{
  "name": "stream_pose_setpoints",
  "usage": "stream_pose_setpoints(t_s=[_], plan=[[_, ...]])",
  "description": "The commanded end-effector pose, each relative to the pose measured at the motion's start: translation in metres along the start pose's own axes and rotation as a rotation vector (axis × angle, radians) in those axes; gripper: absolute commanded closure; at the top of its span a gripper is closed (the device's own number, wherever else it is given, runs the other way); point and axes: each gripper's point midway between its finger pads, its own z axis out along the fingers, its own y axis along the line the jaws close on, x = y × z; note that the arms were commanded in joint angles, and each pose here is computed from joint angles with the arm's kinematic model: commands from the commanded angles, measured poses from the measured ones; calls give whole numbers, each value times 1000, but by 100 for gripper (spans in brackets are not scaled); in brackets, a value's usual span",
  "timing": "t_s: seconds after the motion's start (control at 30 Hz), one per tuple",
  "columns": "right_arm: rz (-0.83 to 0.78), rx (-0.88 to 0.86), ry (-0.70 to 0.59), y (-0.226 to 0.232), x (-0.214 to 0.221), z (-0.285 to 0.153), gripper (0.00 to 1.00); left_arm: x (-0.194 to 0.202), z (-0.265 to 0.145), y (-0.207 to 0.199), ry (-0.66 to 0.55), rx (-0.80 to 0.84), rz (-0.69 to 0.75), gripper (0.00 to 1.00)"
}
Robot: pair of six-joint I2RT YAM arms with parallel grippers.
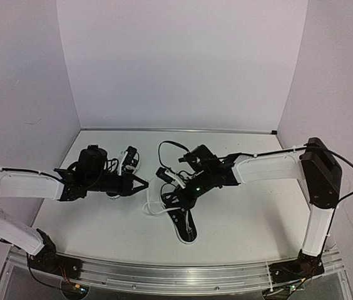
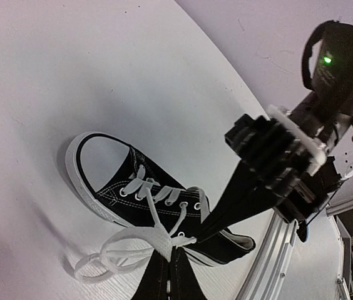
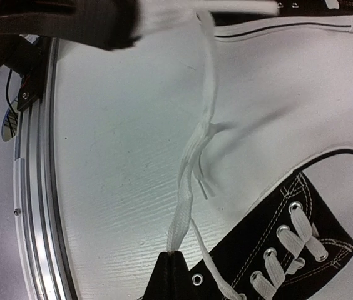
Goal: Tie the shoes
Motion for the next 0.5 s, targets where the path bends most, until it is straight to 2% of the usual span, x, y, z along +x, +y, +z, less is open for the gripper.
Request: stream_pose_setpoints(t_s=[0.0,0.23,0.47], plan=[[-53,62,-70,-1,-16,-20,100,-27,28,-6,-82,86,-46,100],[-55,99,-67,-8,-13,-18,100,-10,73,-2,21,147,-58,100],[-61,128,-79,-12,-19,-20,100,14,95,-7,117,197,-32,100]])
